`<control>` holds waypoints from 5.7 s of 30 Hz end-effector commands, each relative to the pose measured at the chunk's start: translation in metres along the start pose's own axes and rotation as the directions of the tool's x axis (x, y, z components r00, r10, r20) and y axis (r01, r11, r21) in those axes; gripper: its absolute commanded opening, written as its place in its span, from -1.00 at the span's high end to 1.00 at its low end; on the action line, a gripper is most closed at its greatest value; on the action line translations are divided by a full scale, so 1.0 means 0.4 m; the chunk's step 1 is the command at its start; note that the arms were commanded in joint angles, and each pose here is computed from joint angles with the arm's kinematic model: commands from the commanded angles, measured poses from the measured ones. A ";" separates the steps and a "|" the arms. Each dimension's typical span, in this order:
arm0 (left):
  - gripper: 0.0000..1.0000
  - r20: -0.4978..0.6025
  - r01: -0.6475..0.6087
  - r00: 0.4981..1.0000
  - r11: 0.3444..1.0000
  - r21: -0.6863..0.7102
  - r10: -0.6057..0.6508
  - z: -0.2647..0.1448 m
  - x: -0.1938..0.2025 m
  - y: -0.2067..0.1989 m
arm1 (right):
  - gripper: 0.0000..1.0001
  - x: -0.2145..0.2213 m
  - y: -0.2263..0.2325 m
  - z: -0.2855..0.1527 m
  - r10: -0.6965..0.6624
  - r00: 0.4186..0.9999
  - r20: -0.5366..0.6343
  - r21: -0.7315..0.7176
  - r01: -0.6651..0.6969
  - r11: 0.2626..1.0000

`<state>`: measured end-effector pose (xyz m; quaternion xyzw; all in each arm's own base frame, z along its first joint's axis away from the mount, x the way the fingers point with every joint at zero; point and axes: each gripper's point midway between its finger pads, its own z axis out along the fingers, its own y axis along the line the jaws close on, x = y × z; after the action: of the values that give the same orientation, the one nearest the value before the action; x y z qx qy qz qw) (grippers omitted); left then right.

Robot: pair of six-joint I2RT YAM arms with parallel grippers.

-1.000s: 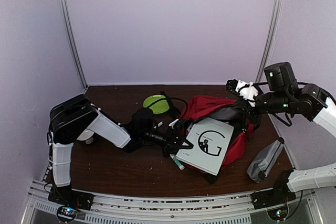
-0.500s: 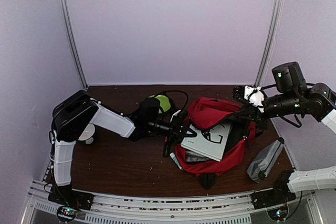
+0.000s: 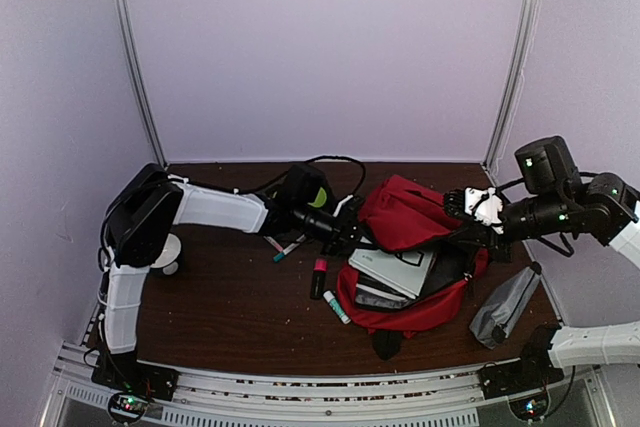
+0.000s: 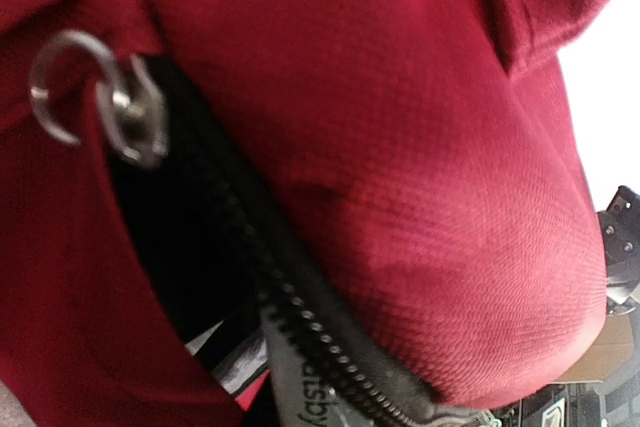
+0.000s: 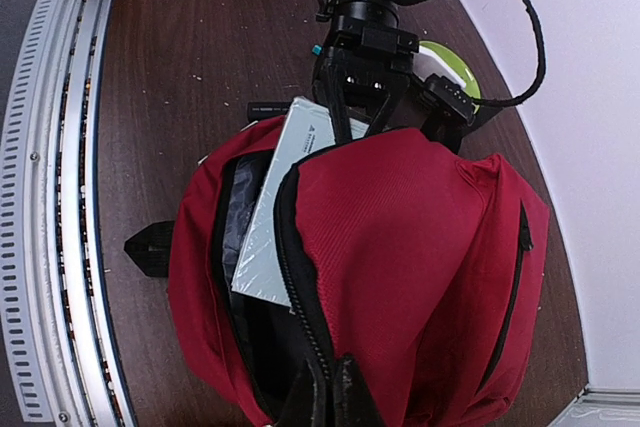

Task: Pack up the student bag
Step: Place the book in the largest pocket of the bag, then adjust the book in the largest pocket of the bag, then pass from the right arm to the left, then move the student bag to the center of the board.

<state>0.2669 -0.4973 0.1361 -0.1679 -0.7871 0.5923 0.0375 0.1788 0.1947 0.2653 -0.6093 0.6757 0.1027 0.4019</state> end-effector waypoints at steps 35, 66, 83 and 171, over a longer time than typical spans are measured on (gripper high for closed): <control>1.00 -0.117 -0.579 0.749 0.558 -0.594 0.652 -0.136 0.185 0.017 | 1.00 -0.107 -0.193 -0.012 0.163 0.981 0.107 0.224 -0.184 0.957; 1.00 -0.128 -0.694 0.585 0.412 -0.591 0.801 -0.022 0.025 -0.061 | 1.00 -0.107 -0.136 -0.025 0.132 0.984 0.122 0.135 -0.148 0.980; 1.00 -0.233 -0.666 0.695 0.488 -0.564 0.680 -0.017 0.167 0.060 | 1.00 -0.114 -0.135 -0.027 0.143 0.980 0.139 0.121 -0.161 0.980; 1.00 -0.250 -0.663 0.119 -0.110 -0.740 0.961 0.066 0.040 -0.249 | -0.18 0.484 -0.210 0.056 0.728 0.564 -0.390 0.334 -0.650 0.683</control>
<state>0.2250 -0.5393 0.1892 -0.5341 -0.6344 0.0981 -0.5501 0.2671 0.0631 0.1588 -0.3145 0.9213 0.0699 0.2179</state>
